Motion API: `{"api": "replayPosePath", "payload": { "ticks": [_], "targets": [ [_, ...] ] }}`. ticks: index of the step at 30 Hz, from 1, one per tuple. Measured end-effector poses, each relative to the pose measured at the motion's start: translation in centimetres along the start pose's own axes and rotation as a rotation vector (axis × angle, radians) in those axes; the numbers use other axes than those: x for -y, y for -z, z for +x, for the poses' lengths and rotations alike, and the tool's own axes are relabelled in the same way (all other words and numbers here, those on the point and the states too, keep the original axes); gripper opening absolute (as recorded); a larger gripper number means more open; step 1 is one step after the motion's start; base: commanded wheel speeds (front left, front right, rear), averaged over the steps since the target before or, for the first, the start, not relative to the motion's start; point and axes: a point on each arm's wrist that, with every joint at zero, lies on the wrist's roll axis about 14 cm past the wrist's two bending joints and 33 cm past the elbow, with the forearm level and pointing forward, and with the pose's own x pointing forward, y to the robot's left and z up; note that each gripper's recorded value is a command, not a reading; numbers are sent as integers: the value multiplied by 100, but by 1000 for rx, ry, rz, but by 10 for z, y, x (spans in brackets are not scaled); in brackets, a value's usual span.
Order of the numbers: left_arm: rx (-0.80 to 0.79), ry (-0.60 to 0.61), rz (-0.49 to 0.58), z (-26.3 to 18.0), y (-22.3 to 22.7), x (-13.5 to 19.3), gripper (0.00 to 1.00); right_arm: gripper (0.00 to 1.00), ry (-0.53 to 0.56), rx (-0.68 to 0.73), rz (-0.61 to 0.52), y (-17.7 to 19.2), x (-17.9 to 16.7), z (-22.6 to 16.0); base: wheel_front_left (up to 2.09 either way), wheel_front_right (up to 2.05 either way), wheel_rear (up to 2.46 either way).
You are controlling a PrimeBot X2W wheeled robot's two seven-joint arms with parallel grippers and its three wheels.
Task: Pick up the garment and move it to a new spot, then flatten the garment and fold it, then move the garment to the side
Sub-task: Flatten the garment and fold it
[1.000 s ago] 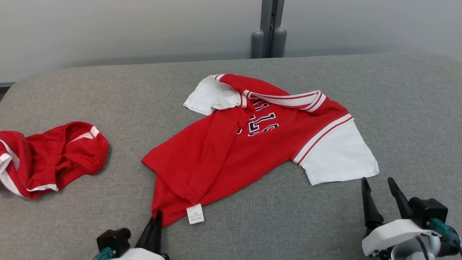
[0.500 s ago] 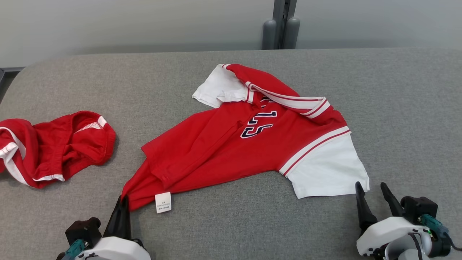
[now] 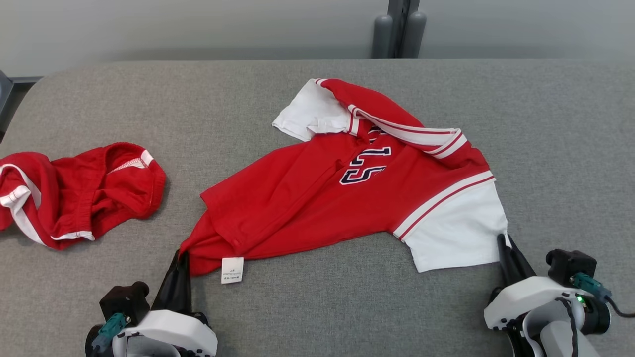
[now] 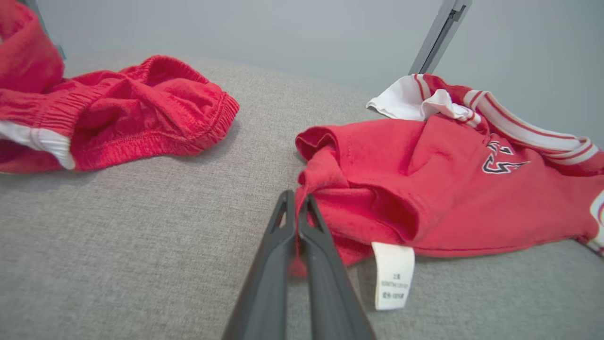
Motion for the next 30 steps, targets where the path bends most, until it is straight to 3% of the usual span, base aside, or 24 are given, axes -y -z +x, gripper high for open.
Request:
{"api": "replayPosePath", "payload": {
  "ticks": [4,8,13,20,27,30],
  "targets": [
    [78,39,9,3,-26,9,0,0,-23,121,15,-40,-6,0,0,0,0],
    [200,114,31,7,-68,28,0,0,-65,301,28,-105,-16,-4,0,0,0],
    [410,210,107,9,-146,54,0,0,-122,554,23,-201,-26,-26,0,0,0],
    [716,311,243,-3,-274,88,0,0,-215,904,-44,-333,-47,-88,0,0,0],
    [878,353,317,-20,-353,115,0,0,-250,1062,-132,-403,-58,-132,0,0,0],
    [904,357,331,-19,-373,122,0,0,-243,1082,-148,-422,-56,-134,0,0,0]
  ]
}}
